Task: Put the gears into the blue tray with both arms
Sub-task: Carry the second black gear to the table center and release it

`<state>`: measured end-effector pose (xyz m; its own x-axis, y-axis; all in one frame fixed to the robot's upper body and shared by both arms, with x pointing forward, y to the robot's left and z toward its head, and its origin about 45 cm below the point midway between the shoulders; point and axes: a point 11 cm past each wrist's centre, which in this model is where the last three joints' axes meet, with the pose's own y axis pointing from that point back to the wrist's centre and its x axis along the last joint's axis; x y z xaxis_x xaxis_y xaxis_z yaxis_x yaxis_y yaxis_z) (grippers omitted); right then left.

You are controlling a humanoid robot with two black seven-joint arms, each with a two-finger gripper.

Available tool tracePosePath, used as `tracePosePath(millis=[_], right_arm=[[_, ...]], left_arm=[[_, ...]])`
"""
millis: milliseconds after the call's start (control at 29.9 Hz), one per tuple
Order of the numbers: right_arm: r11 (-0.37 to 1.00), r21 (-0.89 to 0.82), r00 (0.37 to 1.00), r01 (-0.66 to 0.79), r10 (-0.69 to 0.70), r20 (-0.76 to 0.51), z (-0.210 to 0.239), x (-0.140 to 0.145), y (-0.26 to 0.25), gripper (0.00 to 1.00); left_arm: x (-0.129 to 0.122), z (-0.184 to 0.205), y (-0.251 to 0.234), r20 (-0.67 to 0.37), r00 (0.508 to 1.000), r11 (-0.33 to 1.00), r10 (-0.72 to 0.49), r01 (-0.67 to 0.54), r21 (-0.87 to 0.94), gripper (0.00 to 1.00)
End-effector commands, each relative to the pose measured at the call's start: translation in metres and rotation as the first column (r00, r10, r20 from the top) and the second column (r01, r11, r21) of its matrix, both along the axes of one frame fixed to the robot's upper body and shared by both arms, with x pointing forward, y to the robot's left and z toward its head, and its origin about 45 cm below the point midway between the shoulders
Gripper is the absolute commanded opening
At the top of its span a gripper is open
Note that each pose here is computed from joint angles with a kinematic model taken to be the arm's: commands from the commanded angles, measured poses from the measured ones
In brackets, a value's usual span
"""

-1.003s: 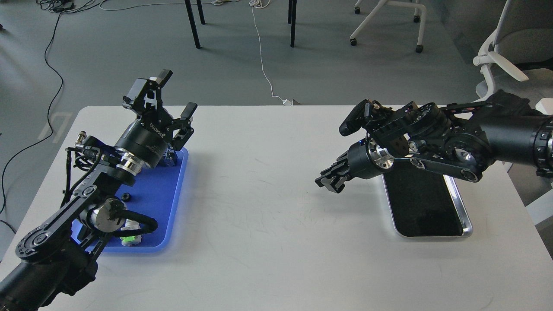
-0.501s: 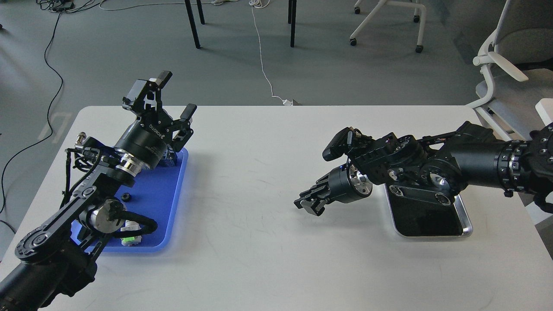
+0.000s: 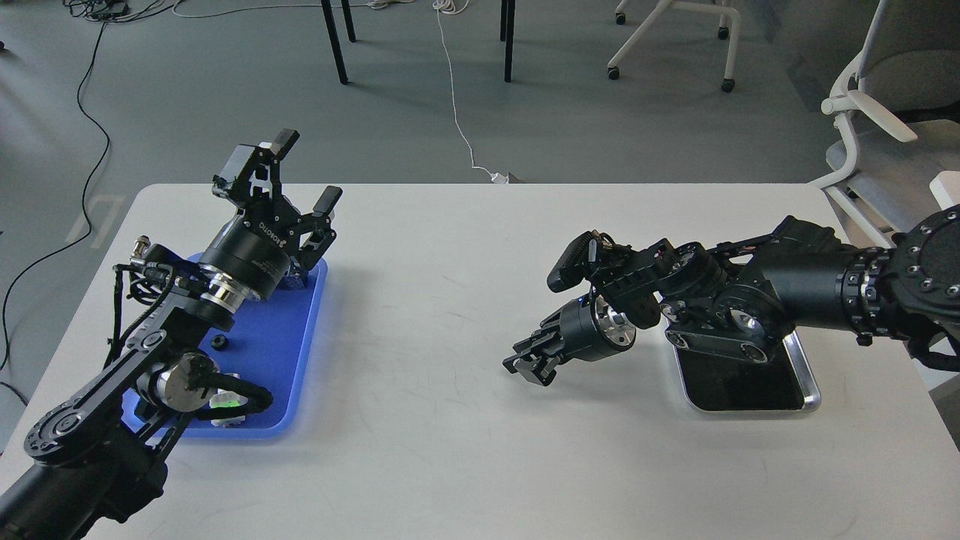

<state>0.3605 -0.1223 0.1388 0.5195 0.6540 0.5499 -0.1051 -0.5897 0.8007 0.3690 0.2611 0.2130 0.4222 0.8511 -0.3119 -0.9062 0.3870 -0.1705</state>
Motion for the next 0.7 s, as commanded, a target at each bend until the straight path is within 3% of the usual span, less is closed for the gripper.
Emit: tracePosePath(millis=[0,167,201,434,535,668], right_arm=[[1.000,0.000,1.000,0.001,-0.001,0.003,0.001,0.001,0.000,0.48],[0.996,0.038,0.997,0.081,-0.081,0.000,0.013,0.012,-0.010,0.91],[0.992,0.059,0.994,0.109,-0.110,0.001,0.018,0.016,-0.012,0.94],[0.882,0.296,0.928,0.368,-0.367,-0.060,0.073,0.053,-0.032,0.96],[0.720,0.443,0.842,0.534,-0.502,-0.199,0.094,0.064,-0.045,0.96],[0.375,0.554,0.653,0.743,-0.586,-0.479,0.100,0.070,-0.072,0.97]], left_arm=[[0.000,0.000,0.002,0.000,1.000,1.000,0.002,-0.002,0.006,0.99],[-0.001,0.001,0.003,0.005,1.000,1.000,-0.008,0.008,0.009,0.99],[-0.001,0.001,0.003,0.005,1.000,1.000,-0.008,0.008,0.009,0.99],[0.000,0.003,0.005,0.010,1.000,1.000,-0.011,0.011,0.010,0.99],[-0.001,0.004,0.003,0.018,0.999,1.000,-0.027,0.027,0.004,0.99],[-0.002,0.004,0.001,0.021,0.999,0.999,-0.043,0.043,0.006,0.99]])
